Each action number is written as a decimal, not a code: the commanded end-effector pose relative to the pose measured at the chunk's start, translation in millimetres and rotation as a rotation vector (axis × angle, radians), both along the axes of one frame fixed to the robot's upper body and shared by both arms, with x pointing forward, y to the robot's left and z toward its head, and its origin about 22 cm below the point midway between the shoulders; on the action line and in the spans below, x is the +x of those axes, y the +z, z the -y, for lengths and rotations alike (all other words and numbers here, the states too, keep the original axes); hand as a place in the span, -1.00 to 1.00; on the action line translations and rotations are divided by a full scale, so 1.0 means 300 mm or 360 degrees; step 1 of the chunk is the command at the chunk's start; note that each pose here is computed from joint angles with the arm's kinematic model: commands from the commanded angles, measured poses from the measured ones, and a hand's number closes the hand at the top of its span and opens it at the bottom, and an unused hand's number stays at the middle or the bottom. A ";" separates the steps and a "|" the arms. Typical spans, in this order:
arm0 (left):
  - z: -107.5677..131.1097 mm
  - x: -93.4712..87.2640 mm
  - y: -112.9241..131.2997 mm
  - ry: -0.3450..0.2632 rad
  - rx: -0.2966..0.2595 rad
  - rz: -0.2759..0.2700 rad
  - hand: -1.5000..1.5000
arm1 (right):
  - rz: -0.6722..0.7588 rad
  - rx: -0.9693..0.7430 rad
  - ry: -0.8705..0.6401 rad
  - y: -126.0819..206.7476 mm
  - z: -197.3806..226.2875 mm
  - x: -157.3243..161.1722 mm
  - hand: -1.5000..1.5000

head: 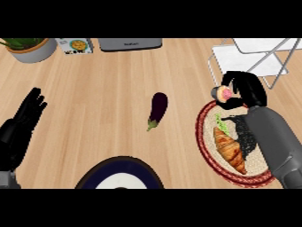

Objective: Pick the cupcake from the placemat and place it in the tiered shelf

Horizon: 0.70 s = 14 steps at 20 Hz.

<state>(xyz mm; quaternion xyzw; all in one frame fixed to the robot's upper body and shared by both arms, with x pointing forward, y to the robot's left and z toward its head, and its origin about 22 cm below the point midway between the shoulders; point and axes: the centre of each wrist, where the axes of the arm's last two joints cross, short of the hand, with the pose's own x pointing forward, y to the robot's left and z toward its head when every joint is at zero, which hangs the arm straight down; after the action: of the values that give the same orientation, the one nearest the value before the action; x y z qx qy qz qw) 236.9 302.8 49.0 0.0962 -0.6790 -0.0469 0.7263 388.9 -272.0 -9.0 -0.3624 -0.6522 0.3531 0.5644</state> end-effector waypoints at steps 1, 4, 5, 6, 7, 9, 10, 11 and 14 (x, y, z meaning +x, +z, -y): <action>-0.030 -0.008 0.021 0.0027 0.0024 -0.0001 0.00 | 0.0222 0.0133 -0.0116 0.130 -0.155 0.062 1.00; 0.006 -0.016 -0.011 -0.0007 -0.0014 -0.0013 0.00 | 0.0307 0.0236 -0.0166 0.208 -0.268 0.071 1.00; -0.011 -0.017 0.006 0.0014 0.0000 -0.0005 0.00 | 0.0354 0.0216 -0.0188 0.264 -0.238 0.079 1.00; -0.012 -0.012 0.008 0.0000 0.0006 0.0003 0.00 | 0.0359 0.0232 -0.0222 0.301 -0.276 0.083 1.00; -0.020 -0.012 0.002 0.0010 -0.0017 -0.0016 0.00 | 0.0395 0.0272 -0.0253 0.336 -0.280 0.077 1.00; 0.008 -0.003 0.016 -0.0018 -0.0004 0.0010 0.00 | 0.0401 0.0268 -0.0268 0.439 -0.343 0.081 1.00; 0.003 -0.033 0.013 -0.0029 -0.0003 0.0015 0.00 | 0.0427 0.0247 -0.0314 0.483 -0.298 0.070 1.00; 0.003 -0.028 -0.012 -0.0013 -0.0029 0.0009 0.00 | 0.0409 0.0281 -0.0304 0.526 -0.355 0.060 1.00; 0.030 -0.005 0.027 -0.0046 -0.0028 0.0031 0.00 | 0.0434 0.0236 -0.0392 0.618 -0.344 -0.008 1.00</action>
<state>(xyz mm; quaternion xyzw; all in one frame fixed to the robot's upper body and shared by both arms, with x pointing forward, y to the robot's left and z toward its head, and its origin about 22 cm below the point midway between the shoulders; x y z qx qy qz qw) 233.0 300.0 52.1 0.0873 -0.6846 -0.0467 0.7222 406.6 -174.8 141.8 -0.4201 -0.7032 0.2011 0.5372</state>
